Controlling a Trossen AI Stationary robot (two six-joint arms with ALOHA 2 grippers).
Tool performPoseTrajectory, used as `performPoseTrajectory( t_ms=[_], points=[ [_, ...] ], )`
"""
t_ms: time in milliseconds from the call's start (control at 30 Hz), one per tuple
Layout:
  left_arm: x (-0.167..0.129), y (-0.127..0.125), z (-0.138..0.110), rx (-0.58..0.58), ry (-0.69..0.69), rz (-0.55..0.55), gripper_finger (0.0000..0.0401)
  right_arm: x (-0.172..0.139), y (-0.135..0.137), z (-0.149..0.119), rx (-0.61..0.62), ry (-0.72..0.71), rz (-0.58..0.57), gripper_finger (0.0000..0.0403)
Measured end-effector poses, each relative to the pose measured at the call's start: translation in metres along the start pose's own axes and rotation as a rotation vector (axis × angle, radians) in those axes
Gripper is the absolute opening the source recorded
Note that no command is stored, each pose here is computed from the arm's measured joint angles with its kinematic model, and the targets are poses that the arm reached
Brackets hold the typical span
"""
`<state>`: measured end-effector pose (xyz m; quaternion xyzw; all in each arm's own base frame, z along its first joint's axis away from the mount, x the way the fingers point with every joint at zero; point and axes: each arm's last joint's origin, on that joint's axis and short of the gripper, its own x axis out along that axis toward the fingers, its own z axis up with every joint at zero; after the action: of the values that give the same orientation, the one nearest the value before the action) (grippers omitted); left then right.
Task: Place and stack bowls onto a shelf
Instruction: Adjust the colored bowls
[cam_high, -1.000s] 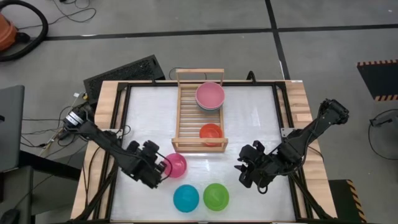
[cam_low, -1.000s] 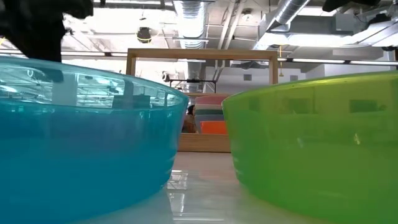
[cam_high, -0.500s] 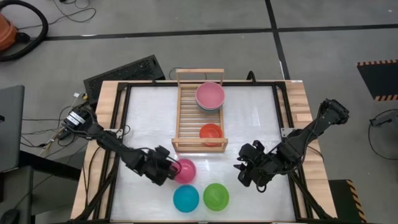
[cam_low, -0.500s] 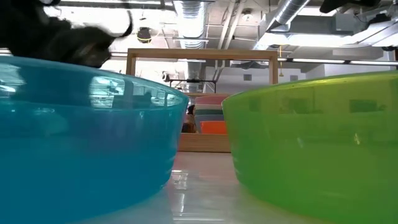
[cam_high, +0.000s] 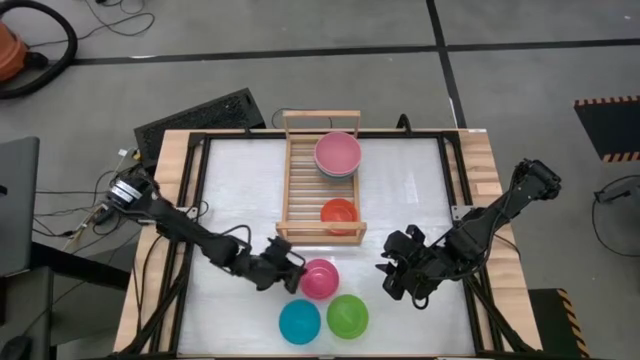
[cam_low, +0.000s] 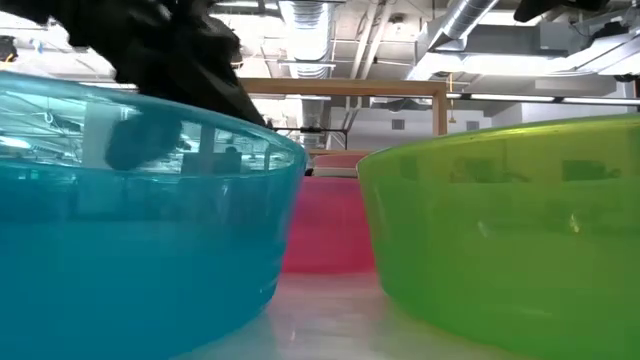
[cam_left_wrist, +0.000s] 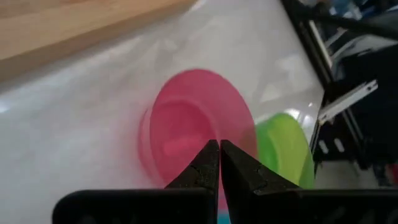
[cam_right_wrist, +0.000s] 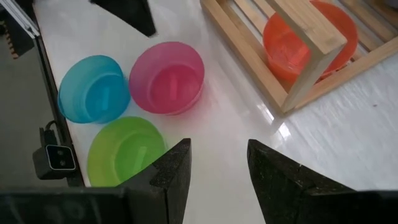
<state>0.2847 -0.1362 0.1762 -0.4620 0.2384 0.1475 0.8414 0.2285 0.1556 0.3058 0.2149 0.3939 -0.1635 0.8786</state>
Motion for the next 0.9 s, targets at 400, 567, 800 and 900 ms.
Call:
performPoseTrajectory(
  t_ms=[400, 567, 800, 900],
  points=[
    [-0.083, -0.030, -0.043, -0.012, 0.186, 0.241, 0.0000, 0.010, 0.005, 0.000, 0.008, -0.003, -0.003, 0.0182],
    [-0.074, -0.033, -0.084, -0.061, 0.275, 0.253, 0.0000, 0.013, 0.008, -0.001, 0.012, -0.002, 0.008, 0.0182],
    [-0.032, -0.040, -0.103, -0.076, 0.267, 0.242, 0.0000, 0.014, 0.009, -0.003, -0.017, 0.025, 0.021, 0.0182],
    [-0.009, -0.042, -0.105, -0.060, 0.283, 0.230, 0.0000, 0.014, 0.010, -0.003, -0.028, 0.044, 0.029, 0.0182]
  ],
)
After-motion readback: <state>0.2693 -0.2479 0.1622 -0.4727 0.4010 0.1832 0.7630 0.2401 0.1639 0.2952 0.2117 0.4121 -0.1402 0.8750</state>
